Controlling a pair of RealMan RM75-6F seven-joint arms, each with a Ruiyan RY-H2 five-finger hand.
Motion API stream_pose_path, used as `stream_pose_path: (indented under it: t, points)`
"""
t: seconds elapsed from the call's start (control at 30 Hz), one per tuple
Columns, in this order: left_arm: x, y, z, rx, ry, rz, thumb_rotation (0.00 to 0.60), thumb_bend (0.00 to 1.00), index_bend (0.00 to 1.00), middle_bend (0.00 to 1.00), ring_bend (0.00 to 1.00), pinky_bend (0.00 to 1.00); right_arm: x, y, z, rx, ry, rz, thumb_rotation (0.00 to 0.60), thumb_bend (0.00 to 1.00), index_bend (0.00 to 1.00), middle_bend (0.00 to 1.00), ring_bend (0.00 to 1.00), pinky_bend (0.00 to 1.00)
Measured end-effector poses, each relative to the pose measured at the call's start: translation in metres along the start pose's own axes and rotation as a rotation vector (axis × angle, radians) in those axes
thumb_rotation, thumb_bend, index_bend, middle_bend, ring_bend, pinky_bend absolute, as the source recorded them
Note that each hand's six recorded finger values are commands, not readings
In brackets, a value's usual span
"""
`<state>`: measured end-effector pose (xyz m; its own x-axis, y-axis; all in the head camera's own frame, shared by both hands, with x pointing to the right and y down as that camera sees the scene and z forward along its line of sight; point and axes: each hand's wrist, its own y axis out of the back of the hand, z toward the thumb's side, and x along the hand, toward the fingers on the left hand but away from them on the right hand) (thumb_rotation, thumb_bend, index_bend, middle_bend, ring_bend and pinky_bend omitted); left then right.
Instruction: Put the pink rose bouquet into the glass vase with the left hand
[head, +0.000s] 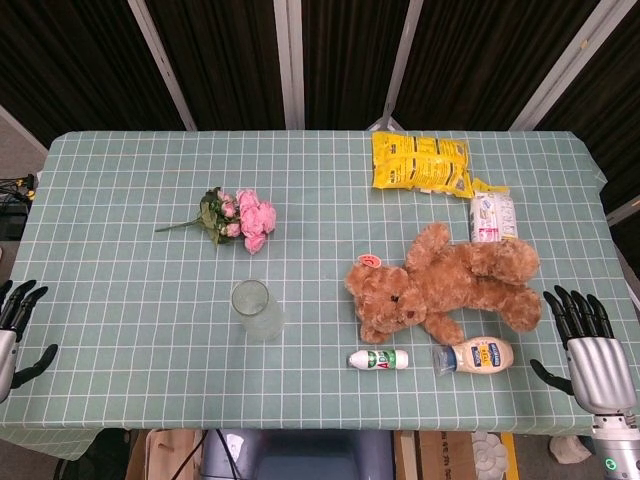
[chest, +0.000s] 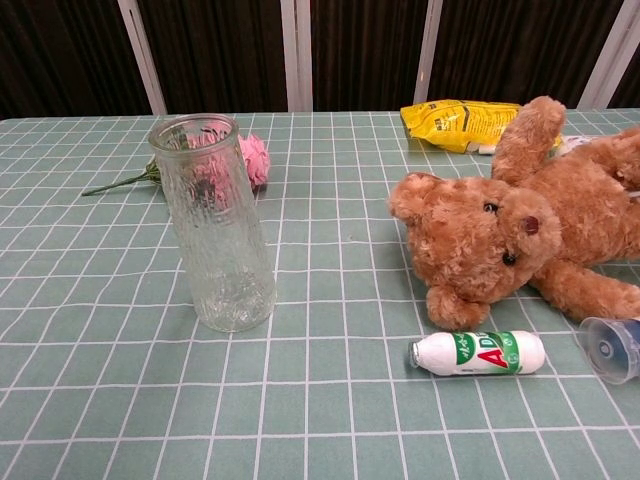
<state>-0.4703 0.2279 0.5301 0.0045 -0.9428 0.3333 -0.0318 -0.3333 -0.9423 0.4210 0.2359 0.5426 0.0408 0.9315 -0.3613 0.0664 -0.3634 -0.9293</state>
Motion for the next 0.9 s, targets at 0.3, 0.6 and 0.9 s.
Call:
stream_pose_path:
  t: [0.3, 0.6, 0.9]
  points:
    - [0.009, -0.008, 0.001, 0.011, 0.009, -0.013, 0.6, 0.33, 0.14, 0.07, 0.0, 0.15, -0.001, -0.003, 0.001, 0.002, 0.005, 0.01, 0.6, 0.19, 0.0, 0.06, 0.04, 0.0]
    - [0.064, -0.021, 0.024, 0.049, -0.057, -0.058, 0.6, 0.3, 0.12, 0.06, 0.0, 0.14, -0.001, -0.006, 0.0, 0.0, 0.001, 0.037, 0.6, 0.19, 0.0, 0.06, 0.04, 0.0]
    - [0.15, -0.037, 0.061, 0.036, -0.069, -0.142, 0.6, 0.25, 0.12, 0.05, 0.0, 0.12, -0.009, -0.018, -0.003, 0.031, -0.024, 0.064, 0.6, 0.19, 0.0, 0.06, 0.04, 0.0]
